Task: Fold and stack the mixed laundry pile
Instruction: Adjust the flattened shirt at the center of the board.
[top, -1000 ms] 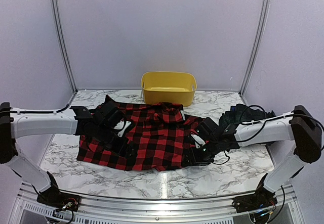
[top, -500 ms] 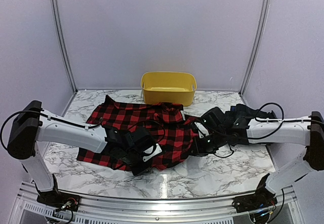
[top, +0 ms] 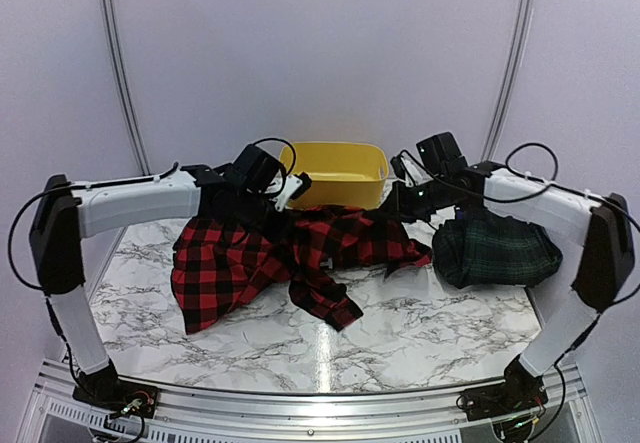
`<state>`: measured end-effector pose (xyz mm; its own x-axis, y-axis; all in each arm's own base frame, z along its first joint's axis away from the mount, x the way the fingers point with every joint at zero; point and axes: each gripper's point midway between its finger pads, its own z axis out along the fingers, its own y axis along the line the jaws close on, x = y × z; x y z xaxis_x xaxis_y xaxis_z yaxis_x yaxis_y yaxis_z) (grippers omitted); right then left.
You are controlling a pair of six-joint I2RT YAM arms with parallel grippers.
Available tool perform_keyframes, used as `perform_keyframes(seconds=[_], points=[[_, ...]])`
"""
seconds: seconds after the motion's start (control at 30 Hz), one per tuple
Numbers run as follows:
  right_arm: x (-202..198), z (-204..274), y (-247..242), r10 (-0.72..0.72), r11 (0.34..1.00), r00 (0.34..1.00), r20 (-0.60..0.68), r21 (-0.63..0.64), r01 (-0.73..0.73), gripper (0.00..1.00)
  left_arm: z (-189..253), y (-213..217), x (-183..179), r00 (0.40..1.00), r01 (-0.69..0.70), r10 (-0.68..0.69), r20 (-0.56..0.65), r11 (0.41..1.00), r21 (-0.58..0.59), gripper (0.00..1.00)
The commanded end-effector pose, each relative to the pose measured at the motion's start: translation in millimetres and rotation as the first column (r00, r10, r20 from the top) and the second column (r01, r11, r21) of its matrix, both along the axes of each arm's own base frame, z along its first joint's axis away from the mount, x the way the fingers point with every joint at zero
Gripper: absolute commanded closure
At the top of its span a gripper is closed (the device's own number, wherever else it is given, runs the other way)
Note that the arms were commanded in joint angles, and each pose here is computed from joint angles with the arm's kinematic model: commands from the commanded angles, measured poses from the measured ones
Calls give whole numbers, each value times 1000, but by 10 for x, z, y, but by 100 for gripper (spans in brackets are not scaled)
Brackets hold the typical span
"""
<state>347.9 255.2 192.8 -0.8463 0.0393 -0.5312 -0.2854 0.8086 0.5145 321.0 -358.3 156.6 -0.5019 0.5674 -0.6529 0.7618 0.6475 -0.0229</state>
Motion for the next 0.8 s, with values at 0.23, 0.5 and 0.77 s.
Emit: perform_keyframes(seconds=[0.23,0.5,0.77], points=[[-202,-51,270,160,987,987,6,-34,-160,36,-558,558,938,930,-332,340,-141,940,77,30],[-1096,-861,772,306,948,945,-112,-55,-314,34,89,1239,750,812,-575,545,-210,809,-121,1],[-753,-1305,995,282,919,953,-106,-257,-300,29,-1,1735,369,700,-697,618,-356,700,-156,1]])
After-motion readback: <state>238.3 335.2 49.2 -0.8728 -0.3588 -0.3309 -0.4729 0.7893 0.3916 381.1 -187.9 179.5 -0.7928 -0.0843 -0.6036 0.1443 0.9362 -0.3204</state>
